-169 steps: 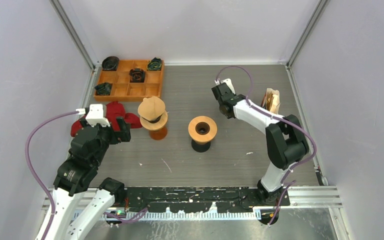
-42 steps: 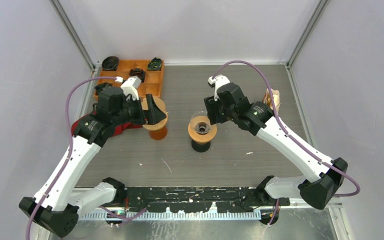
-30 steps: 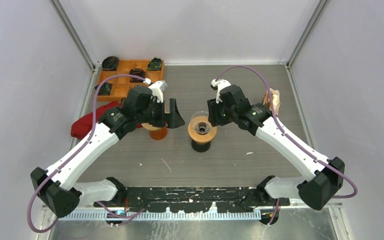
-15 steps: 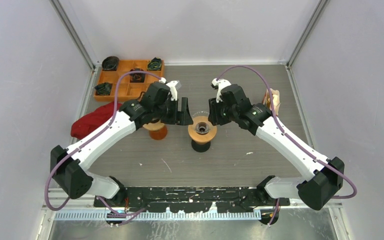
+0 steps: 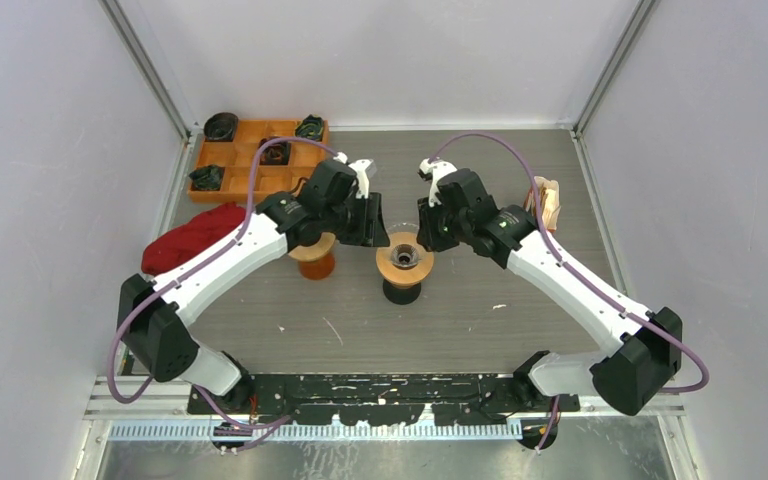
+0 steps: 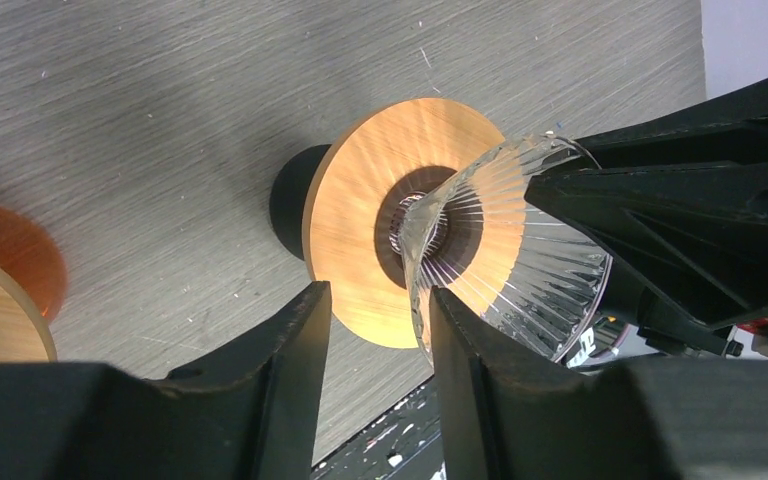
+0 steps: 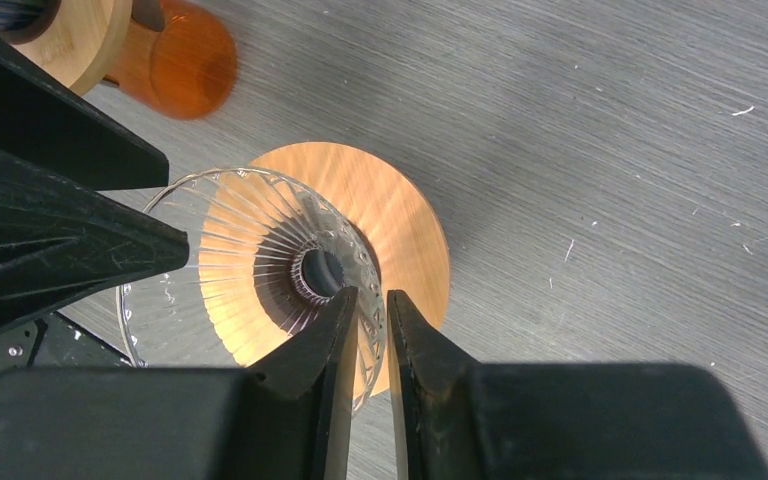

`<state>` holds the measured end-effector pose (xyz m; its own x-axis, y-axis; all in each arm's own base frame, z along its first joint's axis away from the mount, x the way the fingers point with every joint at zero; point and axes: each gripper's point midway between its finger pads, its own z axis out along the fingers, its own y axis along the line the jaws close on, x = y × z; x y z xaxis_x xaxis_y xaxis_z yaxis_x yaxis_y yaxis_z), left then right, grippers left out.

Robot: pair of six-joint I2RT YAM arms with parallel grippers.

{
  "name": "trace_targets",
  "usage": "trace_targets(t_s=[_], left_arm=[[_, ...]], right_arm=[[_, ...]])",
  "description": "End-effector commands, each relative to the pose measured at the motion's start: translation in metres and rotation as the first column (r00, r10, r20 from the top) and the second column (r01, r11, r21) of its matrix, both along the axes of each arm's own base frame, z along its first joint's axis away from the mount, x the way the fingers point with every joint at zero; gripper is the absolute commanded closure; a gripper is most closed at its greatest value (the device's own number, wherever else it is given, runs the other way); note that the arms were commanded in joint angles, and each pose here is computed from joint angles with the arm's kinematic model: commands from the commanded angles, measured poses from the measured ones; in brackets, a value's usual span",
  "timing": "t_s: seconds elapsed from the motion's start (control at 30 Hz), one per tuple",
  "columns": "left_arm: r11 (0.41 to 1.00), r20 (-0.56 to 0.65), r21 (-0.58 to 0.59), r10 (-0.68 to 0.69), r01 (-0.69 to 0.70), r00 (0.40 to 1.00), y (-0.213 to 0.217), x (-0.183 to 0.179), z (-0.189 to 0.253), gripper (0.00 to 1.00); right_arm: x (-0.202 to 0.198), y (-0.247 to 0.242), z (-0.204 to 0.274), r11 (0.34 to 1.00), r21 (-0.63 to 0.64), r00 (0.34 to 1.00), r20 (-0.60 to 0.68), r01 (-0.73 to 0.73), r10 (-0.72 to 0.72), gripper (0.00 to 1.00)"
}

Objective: Place the coffee filter in the dripper
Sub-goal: Press the coffee dripper onto the connecting ring.

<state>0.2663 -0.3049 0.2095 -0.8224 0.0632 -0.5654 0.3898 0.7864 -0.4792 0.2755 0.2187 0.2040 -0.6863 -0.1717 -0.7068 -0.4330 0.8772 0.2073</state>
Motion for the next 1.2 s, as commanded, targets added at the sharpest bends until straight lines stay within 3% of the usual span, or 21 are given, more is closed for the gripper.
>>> trace_targets(t_s=[0.0,0.23,0.7,1.17], left_arm=[[0.999,0.057,-0.035,-0.001,0.003,0.998,-0.01,0.009,0.019,0.61],[1.0,0.043,-0.018,-0.015,0.016,0.999,-0.014,0.006,0.013,0.77],[0.999,0.037,0.028,-0.028,0.027,0.999,-0.017,0.001,0.004,0.8],[0.996,-0.002,0.076,-0.043,0.043,0.999,-0.02,-0.004,-0.016,0.86]], right_arm=[[0.006,0.005,0.005,1.0,0.029,1.0,0.026,0.001,-0.001,0.78],[0.005,0.001,-0.004,1.0,0.005,1.0,0.01,0.008,-0.008,0.85],[-0.006,-0.018,-0.055,0.993,-0.106,0.995,-0.082,0.044,-0.053,0.96],[-0.018,-0.034,-0.096,0.978,-0.199,0.983,-0.156,0.065,-0.098,0.98]])
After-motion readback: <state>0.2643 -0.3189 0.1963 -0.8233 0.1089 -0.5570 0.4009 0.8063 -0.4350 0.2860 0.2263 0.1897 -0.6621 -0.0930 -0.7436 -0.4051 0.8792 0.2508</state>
